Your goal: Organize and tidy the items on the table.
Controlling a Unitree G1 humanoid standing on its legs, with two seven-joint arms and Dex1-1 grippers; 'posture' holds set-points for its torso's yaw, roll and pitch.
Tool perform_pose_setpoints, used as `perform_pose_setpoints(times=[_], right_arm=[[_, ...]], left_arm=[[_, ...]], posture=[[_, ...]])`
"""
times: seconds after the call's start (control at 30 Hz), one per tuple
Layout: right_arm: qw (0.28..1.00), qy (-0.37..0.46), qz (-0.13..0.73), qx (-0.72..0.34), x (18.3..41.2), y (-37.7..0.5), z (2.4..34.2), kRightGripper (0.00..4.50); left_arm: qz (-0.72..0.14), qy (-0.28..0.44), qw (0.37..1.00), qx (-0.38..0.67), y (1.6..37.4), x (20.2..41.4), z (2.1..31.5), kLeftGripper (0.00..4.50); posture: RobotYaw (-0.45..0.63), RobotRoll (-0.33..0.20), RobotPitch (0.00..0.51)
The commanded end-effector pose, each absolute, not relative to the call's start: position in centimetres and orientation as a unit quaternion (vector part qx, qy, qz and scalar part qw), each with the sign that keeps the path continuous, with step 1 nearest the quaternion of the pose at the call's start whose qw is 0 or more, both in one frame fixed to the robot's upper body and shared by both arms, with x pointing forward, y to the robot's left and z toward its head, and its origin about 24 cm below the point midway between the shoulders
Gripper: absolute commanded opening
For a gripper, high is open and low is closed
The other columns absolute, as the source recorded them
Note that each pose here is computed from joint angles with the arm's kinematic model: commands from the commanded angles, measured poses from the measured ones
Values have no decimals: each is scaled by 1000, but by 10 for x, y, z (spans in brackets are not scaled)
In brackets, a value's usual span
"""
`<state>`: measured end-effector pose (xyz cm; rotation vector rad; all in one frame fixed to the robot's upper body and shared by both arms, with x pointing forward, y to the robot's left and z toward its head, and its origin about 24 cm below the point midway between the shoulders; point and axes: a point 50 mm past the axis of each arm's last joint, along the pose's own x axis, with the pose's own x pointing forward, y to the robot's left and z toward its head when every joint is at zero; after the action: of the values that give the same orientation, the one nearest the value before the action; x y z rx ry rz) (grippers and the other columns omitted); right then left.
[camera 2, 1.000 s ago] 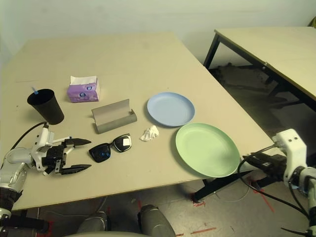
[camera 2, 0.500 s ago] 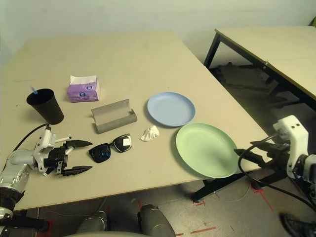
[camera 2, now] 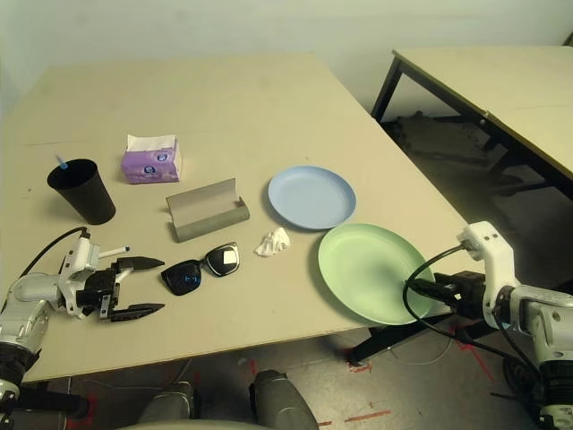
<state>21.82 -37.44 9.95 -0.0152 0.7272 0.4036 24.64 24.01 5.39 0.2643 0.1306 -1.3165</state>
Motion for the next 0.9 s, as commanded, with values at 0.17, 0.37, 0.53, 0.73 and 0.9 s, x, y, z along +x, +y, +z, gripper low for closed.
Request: perform_pose_setpoints(times=[0.17, 0.37, 0.53, 0.73, 0.9], right_arm=[[931, 296, 204, 65, 232, -358, 125, 16], [926, 295, 213, 96, 231, -344, 129, 16], [927, 288, 215, 108, 230, -335, 129, 16], [941, 269, 164, 122, 228, -366, 134, 16], [955, 251, 110, 115, 236, -401, 148, 16]], left_arm=[[-612, 61, 777, 135, 240, 247, 56, 4500], [-616, 61, 773, 137, 239, 249, 57, 4500], [-619, 64, 771, 138, 239, 249, 56, 4500], [-621, 65, 768, 141, 241, 250, 57, 4500], [-622, 67, 767, 144, 242, 249, 58, 4500]], posture=[[-143, 0, 56], [-153, 0, 55], [-157, 0, 51], [-155, 0, 46], [-145, 0, 45]])
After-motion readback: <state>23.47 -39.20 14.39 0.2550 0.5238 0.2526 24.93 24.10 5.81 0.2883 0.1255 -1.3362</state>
